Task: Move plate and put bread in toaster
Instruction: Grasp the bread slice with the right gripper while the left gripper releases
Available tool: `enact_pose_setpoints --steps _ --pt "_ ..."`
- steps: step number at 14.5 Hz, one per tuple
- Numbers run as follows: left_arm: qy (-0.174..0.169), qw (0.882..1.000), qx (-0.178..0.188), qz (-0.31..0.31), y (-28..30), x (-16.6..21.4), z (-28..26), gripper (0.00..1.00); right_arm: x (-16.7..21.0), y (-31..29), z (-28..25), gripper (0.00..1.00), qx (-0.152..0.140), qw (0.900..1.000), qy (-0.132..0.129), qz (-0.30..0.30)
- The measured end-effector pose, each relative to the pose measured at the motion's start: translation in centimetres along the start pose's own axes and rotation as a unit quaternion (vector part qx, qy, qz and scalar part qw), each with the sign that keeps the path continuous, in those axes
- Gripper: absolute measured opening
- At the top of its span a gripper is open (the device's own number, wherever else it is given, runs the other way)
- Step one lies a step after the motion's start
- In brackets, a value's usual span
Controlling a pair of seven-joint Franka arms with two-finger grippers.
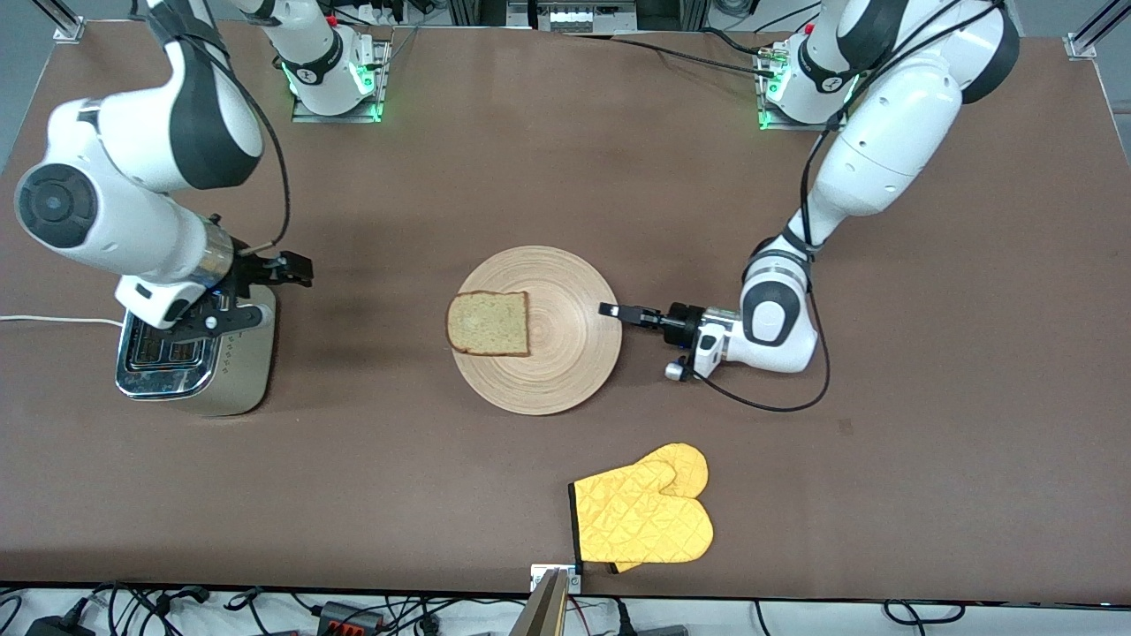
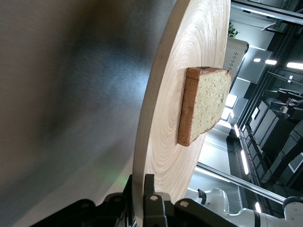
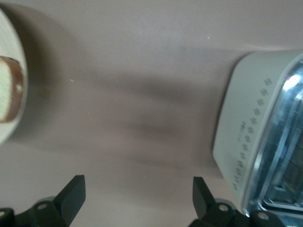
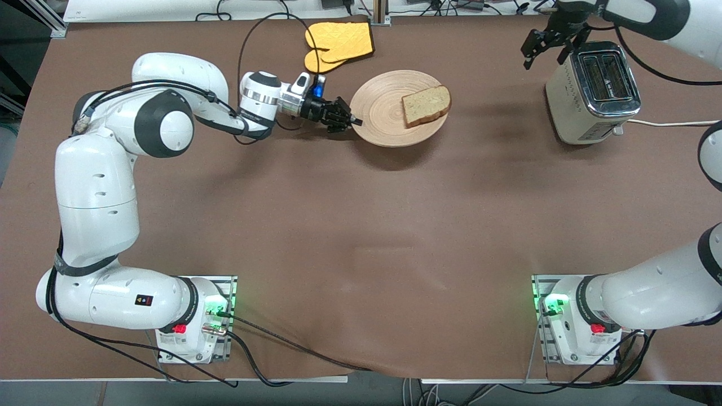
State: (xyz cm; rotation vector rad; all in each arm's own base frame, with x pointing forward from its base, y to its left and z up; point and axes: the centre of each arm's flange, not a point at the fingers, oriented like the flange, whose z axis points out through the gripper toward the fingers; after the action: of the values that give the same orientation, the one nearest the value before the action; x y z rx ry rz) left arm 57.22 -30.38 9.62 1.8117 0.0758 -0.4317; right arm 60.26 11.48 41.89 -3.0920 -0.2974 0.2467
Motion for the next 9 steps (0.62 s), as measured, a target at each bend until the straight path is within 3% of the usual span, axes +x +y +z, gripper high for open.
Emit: enact_pose_setpoints --steps 7,8,9 --pt "0.019 0.999 0.031 0.004 -0.4 -0.2 2.8 0.10 1.7 -1.5 4.7 1.00 -0.002 1.000 -0.023 0.005" --pt "0.019 0.999 0.031 0.003 -0.5 -0.2 2.7 0.11 1.8 -1.7 5.3 1.00 -0.002 1.000 -0.027 0.004" --pt "0.020 0.999 0.030 0.002 -0.4 -0.2 2.7 0.21 2.1 -1.9 6.0 1.00 -0.002 1.000 -0.030 0.003"
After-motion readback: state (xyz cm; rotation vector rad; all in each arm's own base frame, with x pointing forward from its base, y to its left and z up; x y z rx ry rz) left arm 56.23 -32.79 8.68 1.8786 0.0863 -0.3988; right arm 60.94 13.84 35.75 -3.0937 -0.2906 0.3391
